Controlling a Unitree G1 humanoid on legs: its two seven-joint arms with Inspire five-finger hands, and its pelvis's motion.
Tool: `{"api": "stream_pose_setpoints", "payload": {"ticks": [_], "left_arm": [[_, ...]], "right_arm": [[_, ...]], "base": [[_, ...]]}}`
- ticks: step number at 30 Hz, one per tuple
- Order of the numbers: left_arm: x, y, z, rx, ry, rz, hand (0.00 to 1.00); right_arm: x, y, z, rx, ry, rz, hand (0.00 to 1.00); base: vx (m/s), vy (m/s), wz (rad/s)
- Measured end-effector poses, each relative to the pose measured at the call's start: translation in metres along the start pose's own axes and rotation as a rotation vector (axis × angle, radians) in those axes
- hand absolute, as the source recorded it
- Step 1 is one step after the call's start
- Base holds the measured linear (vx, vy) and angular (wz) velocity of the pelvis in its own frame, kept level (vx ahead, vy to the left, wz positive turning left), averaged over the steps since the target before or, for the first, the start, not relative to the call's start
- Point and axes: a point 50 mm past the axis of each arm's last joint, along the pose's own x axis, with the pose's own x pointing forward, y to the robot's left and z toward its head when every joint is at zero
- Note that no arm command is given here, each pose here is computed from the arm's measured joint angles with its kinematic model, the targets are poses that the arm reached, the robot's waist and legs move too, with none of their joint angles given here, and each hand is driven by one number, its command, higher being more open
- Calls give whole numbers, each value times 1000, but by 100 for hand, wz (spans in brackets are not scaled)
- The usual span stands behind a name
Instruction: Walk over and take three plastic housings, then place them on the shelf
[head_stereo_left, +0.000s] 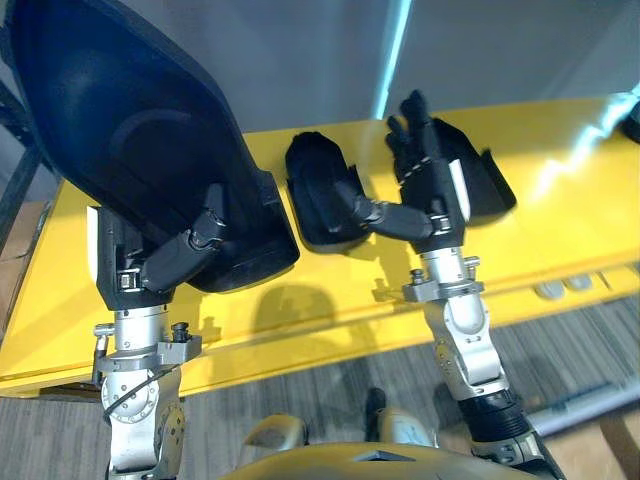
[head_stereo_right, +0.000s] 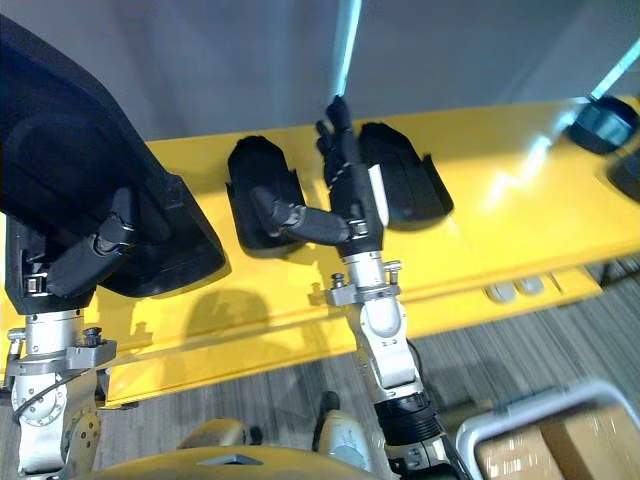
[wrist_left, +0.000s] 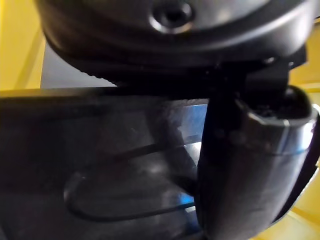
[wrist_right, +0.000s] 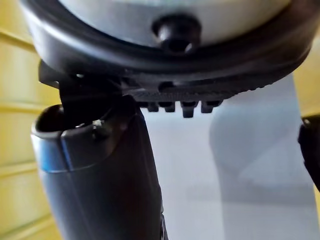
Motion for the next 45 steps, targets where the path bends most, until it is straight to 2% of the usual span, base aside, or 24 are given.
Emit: {"api": "stream_pose_setpoints", "payload": {"ticks": [7, 13, 18, 22, 27, 31, 35, 41, 45], "left_arm": [[2, -14, -4, -63, 9, -71, 0], [-5, -12, -8, -63, 46, -21, 0], [-11, -13, -9, -31, 71, -53, 0], [-16, -12, -8, -23, 84, -78, 0], [-11, -4, -7, 23, 94, -103, 0], [6, -4, -5, 20, 63, -107, 0], [9, -9, -7, 4, 68, -100, 0], [-9, -10, -16, -23, 160, 1, 0], [-12, -7, -17, 35, 190, -7, 0]], "right_arm": [[-3, -28, 15, 22, -72, -104, 100], [-9, -16, 15, 81, -77, -49, 100], [-8, -19, 17, 75, -86, -54, 100], [-3, -17, 22, 55, -116, 10, 100], [-11, -5, 13, 153, -91, -20, 100], [-14, -3, 20, 152, -118, -28, 100], [-19, -3, 16, 127, -87, -49, 100], [-22, -26, 22, 53, -96, -120, 100], [-25, -48, 30, -33, -103, -163, 100]], "base": [[256, -43, 38], [75, 71, 22], [-54, 120, 29], [-45, 366, -60], [-141, 489, -61], [0, 141, 35], [0, -26, 49], [-78, -133, 31], [-205, -124, 24]]}}
